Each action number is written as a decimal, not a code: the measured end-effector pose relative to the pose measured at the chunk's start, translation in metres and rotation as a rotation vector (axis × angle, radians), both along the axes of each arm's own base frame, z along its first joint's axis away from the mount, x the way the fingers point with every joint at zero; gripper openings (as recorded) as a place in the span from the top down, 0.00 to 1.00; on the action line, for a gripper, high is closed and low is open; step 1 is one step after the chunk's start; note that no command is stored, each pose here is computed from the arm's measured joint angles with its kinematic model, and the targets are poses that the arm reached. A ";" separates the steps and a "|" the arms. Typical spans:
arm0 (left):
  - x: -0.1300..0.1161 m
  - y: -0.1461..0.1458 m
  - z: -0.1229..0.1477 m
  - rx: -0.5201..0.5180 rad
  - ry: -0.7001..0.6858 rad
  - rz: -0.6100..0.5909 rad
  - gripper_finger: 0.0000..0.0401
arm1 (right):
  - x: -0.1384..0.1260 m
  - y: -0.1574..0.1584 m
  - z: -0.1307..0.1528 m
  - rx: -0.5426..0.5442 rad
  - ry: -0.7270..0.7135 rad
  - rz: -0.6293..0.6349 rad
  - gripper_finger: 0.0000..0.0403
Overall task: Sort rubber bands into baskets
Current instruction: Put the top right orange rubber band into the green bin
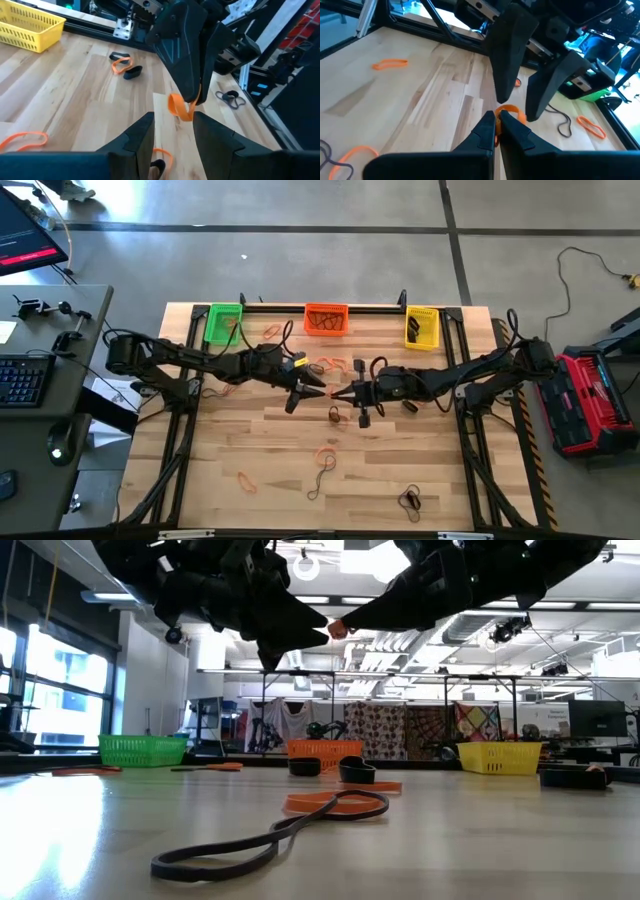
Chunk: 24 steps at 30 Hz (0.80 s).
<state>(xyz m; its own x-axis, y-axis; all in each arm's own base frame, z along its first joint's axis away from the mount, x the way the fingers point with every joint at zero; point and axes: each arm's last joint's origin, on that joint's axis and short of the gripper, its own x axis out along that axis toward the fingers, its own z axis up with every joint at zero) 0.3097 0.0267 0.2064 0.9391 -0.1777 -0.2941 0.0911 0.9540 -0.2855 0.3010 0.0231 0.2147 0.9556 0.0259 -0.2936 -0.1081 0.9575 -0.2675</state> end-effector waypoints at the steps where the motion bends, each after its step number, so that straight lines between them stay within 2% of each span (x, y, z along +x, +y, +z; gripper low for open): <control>1: 0.000 -0.001 0.000 -0.003 0.001 -0.001 0.68 | 0.000 0.000 0.000 0.000 -0.004 0.001 1.00; 17: 0.002 -0.005 0.004 -0.016 -0.037 -0.009 0.69 | 0.000 0.000 0.001 0.002 -0.012 0.012 1.00; 24: 0.001 -0.005 0.004 -0.021 -0.033 -0.011 0.78 | 0.000 0.000 0.001 0.002 -0.012 0.012 1.00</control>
